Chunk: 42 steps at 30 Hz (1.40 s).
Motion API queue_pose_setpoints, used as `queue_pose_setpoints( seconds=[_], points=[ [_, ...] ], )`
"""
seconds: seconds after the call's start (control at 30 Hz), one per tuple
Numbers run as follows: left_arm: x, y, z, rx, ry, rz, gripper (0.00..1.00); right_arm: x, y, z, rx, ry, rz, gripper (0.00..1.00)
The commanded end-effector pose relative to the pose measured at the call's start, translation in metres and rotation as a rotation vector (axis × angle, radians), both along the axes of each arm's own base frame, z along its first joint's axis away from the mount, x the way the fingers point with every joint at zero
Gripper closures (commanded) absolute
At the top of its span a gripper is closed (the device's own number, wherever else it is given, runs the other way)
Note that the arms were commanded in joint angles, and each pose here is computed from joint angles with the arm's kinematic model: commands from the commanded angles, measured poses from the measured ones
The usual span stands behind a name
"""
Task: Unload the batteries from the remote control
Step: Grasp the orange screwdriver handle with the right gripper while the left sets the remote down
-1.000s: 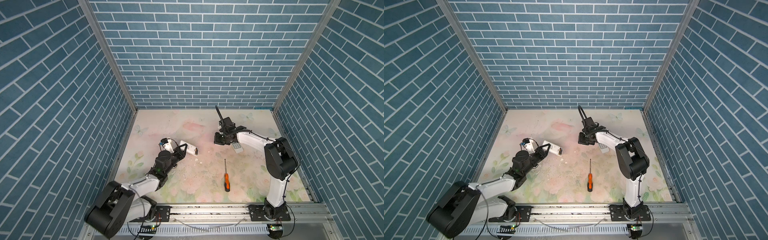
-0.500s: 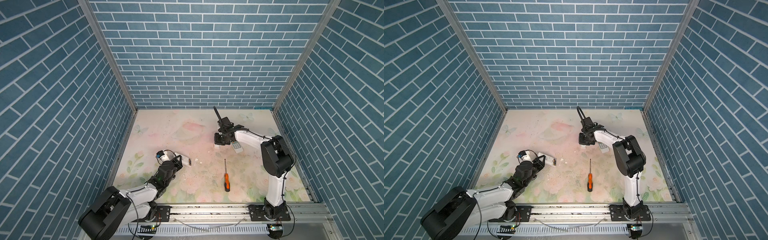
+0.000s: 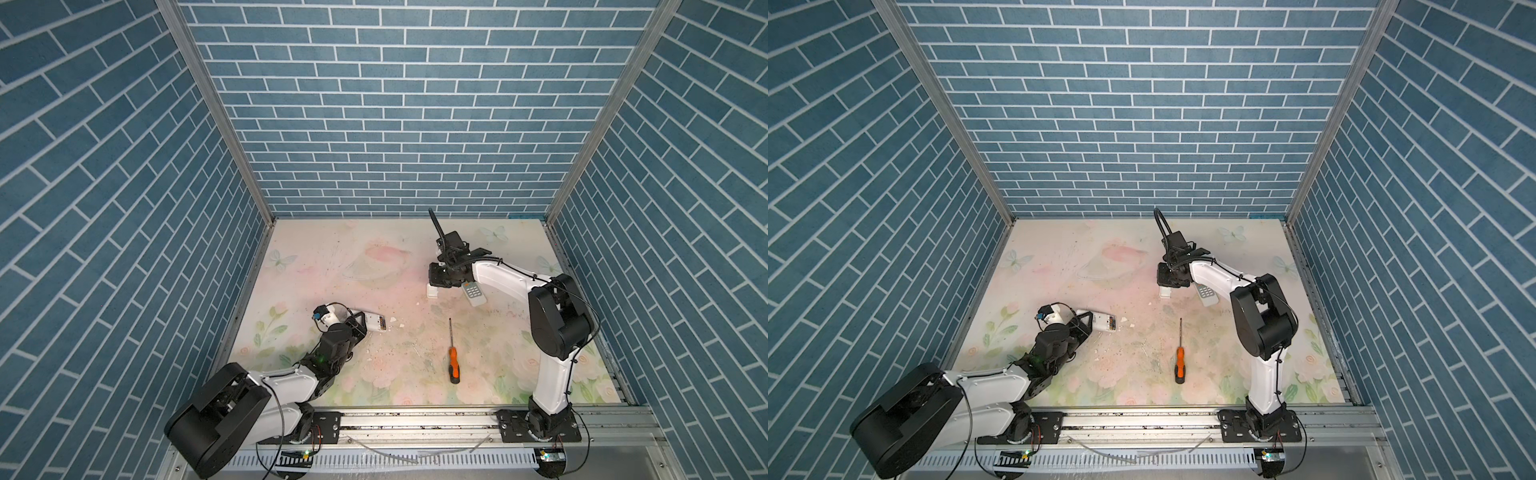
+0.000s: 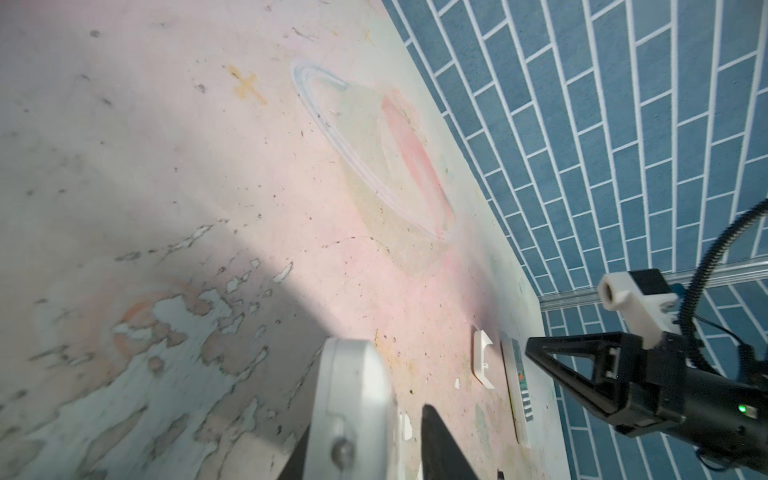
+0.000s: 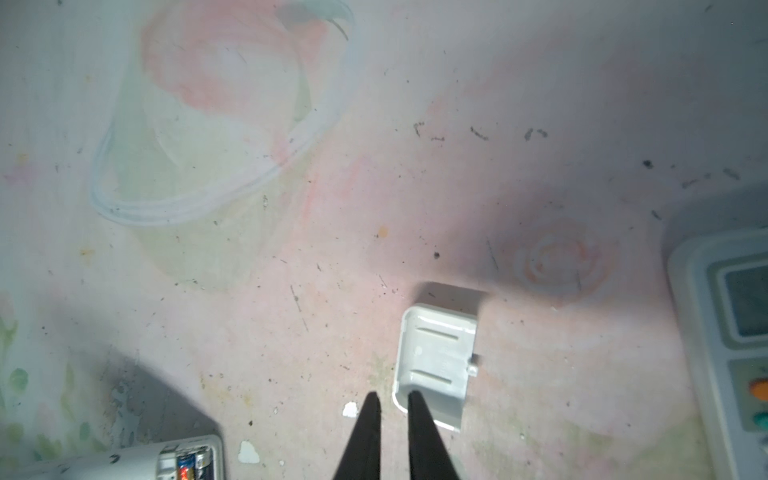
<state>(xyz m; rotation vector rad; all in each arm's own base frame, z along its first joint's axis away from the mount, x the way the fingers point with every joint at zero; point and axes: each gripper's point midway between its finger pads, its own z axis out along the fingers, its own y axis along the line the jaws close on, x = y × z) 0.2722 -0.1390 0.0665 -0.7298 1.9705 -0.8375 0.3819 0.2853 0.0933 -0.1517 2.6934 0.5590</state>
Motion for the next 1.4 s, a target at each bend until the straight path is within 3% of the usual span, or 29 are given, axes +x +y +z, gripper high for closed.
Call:
queue_pose_setpoints(
  seconds=[0.0,0.33,0.63,0.87,1.07,1.37],
  points=[
    [-0.011,0.01,-0.015,0.062,0.054,0.017,0.57,-0.011,-0.006,0.013,-0.012,-0.019,-0.003,0.84],
    [-0.031,0.027,-0.028,0.114,0.122,0.029,0.49,-0.042,-0.013,0.031,-0.078,-0.047,0.023,0.8],
    [-0.044,0.033,-0.039,0.126,0.174,0.022,0.46,-0.1,-0.033,0.048,-0.172,-0.052,0.044,0.73],
    [-0.053,0.032,-0.039,0.143,0.241,-0.004,0.42,-0.157,-0.057,0.028,-0.244,0.019,0.017,0.67],
    [-0.06,0.032,-0.023,0.155,0.266,-0.026,0.42,-0.204,-0.07,0.004,-0.307,0.101,0.009,0.56],
    [-0.059,0.028,0.007,0.165,0.242,-0.063,0.42,-0.242,-0.072,-0.036,-0.366,0.208,0.01,0.48]
  ],
)
